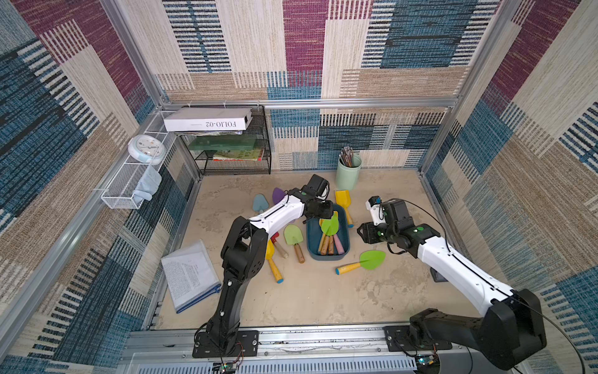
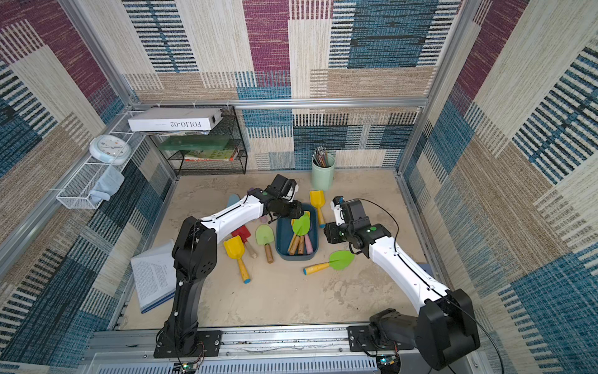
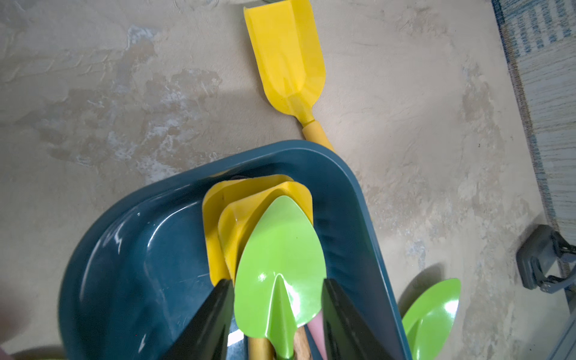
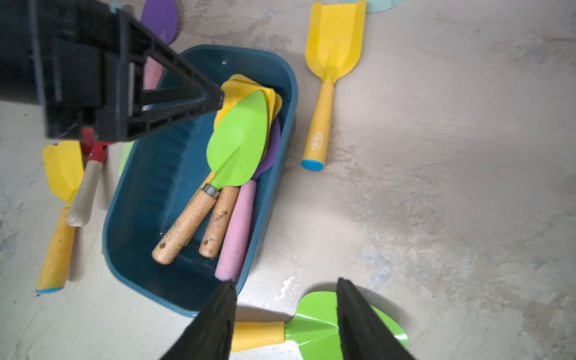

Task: Put the shovel into the storage box
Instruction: Place the shovel in the storage box, then pick up the shovel from the center of the board.

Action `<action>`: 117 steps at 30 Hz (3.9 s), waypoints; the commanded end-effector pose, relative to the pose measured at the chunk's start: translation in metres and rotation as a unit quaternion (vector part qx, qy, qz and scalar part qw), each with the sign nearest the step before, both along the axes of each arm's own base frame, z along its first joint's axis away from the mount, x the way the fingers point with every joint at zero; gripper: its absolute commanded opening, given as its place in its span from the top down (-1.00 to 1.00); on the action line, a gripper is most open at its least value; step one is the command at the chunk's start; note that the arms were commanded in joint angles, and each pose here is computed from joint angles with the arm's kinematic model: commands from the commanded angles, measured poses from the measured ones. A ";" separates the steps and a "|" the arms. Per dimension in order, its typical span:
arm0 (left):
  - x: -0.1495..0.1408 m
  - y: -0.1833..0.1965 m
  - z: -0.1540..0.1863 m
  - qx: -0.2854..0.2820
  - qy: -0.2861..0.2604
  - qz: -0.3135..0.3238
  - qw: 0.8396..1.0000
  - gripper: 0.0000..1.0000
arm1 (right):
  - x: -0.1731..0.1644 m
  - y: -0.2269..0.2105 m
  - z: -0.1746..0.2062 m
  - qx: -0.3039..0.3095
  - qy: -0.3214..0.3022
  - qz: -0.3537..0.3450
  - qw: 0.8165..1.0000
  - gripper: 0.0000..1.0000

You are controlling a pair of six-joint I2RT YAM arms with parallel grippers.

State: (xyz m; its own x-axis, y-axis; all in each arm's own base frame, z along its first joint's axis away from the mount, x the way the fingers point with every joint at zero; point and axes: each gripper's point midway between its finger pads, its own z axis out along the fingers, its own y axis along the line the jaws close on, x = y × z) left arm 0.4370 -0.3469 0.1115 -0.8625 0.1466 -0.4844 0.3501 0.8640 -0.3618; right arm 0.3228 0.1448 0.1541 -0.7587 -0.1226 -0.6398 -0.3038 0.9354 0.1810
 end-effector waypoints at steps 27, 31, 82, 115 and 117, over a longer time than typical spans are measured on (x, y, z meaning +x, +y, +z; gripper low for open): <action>-0.030 0.013 0.070 -0.069 -0.061 0.015 0.996 -0.41 | 0.097 0.014 -0.072 -0.018 0.068 0.067 0.995 -0.01; -0.029 0.012 0.067 -0.067 -0.058 0.015 0.996 -0.41 | 0.102 0.016 -0.078 -0.007 0.076 0.072 0.995 -0.01; -0.019 -0.009 0.076 -0.069 -0.061 0.000 0.996 -0.51 | 0.127 0.001 -0.098 0.034 0.110 0.030 0.993 0.91; 0.012 -0.047 0.099 -0.205 -0.104 0.026 0.973 -0.44 | 0.032 -0.004 0.022 0.101 0.011 0.050 0.994 1.00; 0.014 -0.047 0.100 -0.209 -0.105 0.033 0.972 -0.42 | 0.030 -0.001 0.023 0.102 0.011 0.051 0.993 1.00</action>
State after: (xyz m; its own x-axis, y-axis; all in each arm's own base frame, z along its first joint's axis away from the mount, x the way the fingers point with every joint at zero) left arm 0.4438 -0.3903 0.1999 -0.7639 -0.1042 -0.6368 0.3967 0.7024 -0.5909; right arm 0.3548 0.1379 0.1722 -0.7665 -0.0780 -0.6375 -0.3807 0.8547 0.3531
